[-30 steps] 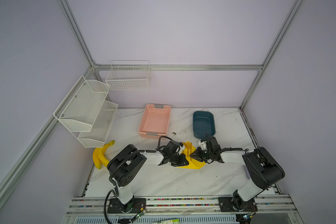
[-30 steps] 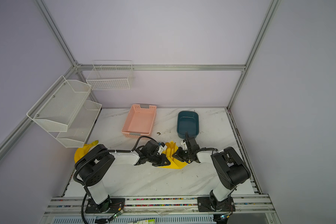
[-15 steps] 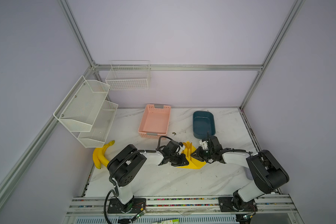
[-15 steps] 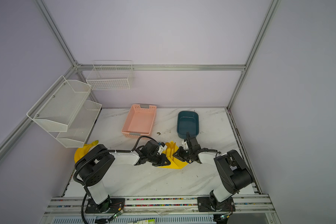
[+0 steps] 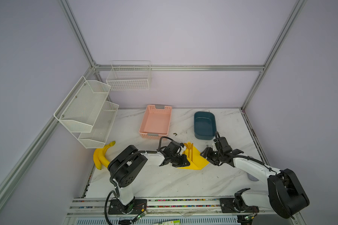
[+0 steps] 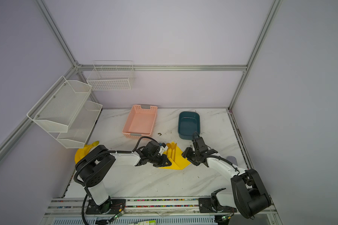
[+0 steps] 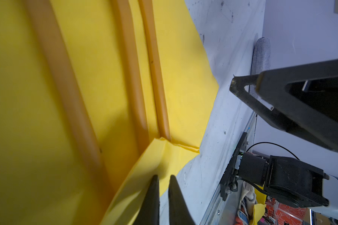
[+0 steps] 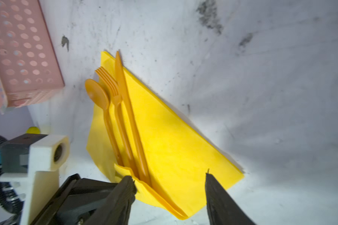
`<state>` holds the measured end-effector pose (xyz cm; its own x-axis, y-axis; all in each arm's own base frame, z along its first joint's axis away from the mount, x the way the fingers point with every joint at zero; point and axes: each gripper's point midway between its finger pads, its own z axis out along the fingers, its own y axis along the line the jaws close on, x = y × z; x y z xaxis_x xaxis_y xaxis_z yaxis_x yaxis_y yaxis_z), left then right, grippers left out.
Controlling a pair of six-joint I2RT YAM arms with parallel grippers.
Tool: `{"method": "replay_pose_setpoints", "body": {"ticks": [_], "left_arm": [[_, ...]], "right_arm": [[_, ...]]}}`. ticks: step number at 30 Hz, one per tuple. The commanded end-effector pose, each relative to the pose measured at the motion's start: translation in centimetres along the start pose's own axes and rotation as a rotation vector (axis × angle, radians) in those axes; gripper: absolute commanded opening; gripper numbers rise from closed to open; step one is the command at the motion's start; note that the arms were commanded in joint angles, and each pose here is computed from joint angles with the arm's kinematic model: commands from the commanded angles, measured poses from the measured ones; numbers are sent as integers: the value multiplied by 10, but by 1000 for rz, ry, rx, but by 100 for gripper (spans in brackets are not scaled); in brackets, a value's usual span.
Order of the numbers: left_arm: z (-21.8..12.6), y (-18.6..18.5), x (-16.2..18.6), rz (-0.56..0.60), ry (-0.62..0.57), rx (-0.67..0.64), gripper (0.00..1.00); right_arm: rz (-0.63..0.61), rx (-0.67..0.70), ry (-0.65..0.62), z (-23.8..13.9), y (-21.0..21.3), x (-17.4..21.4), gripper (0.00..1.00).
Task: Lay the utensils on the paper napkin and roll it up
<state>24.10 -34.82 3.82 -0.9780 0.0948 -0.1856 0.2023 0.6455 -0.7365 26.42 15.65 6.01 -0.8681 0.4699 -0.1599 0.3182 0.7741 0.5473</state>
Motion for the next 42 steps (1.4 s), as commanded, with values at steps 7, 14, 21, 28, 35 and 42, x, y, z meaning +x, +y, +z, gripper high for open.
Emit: {"method": "replay_pose_setpoints", "body": {"ticks": [7,14,21,28,35,42], "left_arm": [[-2,-19,-16,29,-32,39,13],[-2,-21,-17,30,-29,43,13],[-2,-21,-17,29,-28,42,13],[-2,-21,-18,32,-31,43,13],[-1,-21,-18,30,-29,44,13],[-1,-20,-17,29,-31,45,13]], "right_arm": [[29,153,8,2,-43,12,65],[-6,103,33,15,-36,13,63],[-17,-77,94,27,-9,22,58],[-2,-261,140,25,18,31,51],[-8,-276,155,19,17,38,39],[-8,-192,53,6,13,19,38]]}}
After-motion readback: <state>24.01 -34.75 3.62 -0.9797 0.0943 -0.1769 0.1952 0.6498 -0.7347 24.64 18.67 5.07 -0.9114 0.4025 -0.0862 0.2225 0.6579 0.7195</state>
